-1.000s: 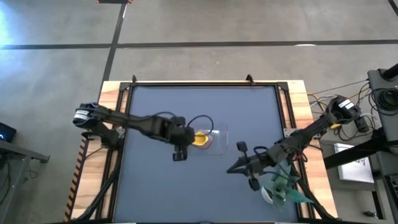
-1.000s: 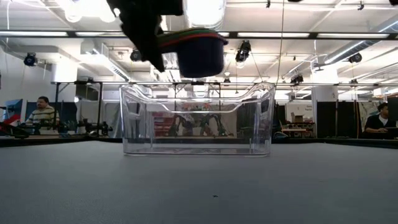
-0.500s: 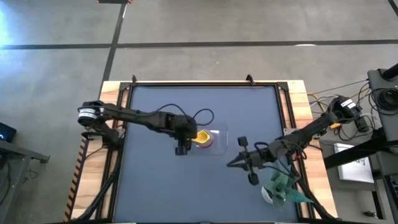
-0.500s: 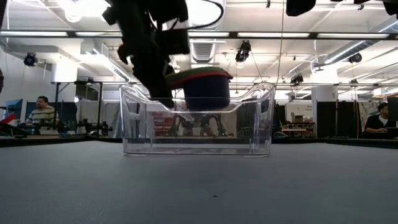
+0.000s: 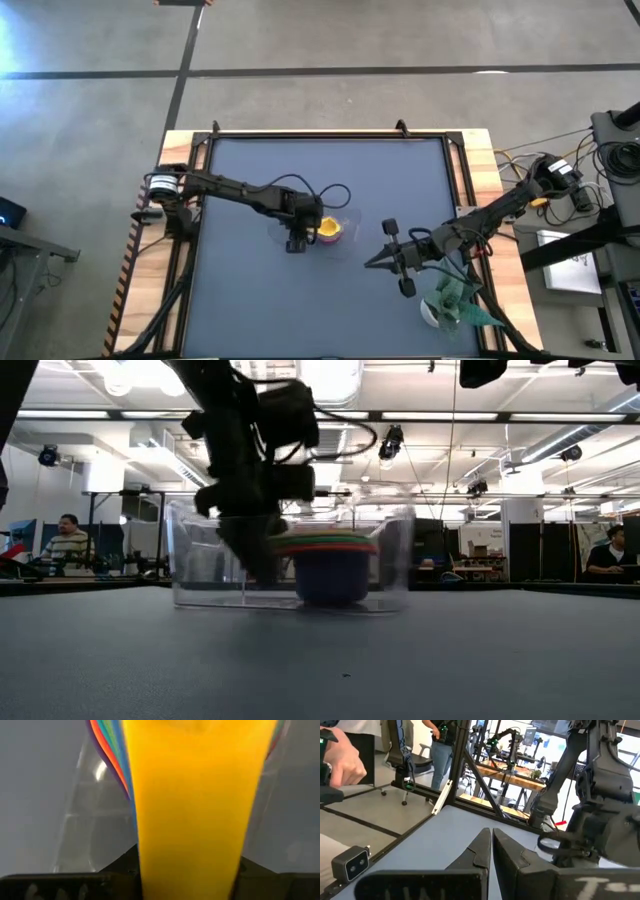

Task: Nest measuring cups in basket
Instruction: Put the nested measuring cups into the transparent bin

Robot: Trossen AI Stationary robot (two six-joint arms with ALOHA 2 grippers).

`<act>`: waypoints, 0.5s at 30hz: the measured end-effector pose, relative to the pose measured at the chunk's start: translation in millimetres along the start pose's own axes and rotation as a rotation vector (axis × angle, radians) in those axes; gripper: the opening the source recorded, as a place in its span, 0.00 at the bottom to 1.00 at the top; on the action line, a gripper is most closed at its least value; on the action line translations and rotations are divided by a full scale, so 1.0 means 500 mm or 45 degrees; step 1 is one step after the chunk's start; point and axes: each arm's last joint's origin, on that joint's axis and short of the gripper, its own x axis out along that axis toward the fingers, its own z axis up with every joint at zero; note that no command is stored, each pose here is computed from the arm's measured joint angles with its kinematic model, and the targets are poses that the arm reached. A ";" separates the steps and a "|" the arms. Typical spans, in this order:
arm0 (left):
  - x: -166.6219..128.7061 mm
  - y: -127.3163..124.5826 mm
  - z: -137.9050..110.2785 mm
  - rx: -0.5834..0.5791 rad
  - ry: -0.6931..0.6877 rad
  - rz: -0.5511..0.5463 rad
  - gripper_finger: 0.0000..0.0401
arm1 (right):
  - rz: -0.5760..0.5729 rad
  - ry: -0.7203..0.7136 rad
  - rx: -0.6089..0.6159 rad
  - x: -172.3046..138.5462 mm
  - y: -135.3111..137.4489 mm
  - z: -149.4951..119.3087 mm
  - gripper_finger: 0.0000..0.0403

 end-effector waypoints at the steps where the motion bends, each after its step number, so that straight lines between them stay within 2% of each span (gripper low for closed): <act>1: -0.001 0.001 0.003 -0.003 -0.003 0.001 0.28 | 0.000 0.000 0.000 0.000 0.000 0.000 0.02; 4: -0.009 0.002 0.021 -0.006 -0.070 0.005 0.28 | 0.000 0.000 0.000 0.000 0.000 0.000 0.02; 7: -0.008 0.001 0.017 -0.011 -0.041 0.003 0.30 | 0.000 0.002 0.006 0.000 0.000 0.000 0.02; 12: -0.019 0.001 0.028 -0.026 -0.063 -0.001 0.59 | 0.002 0.007 0.006 0.000 0.000 -0.001 0.02; 15: -0.028 0.001 0.031 -0.045 -0.027 -0.003 0.72 | 0.002 0.010 0.008 0.000 0.000 -0.002 0.02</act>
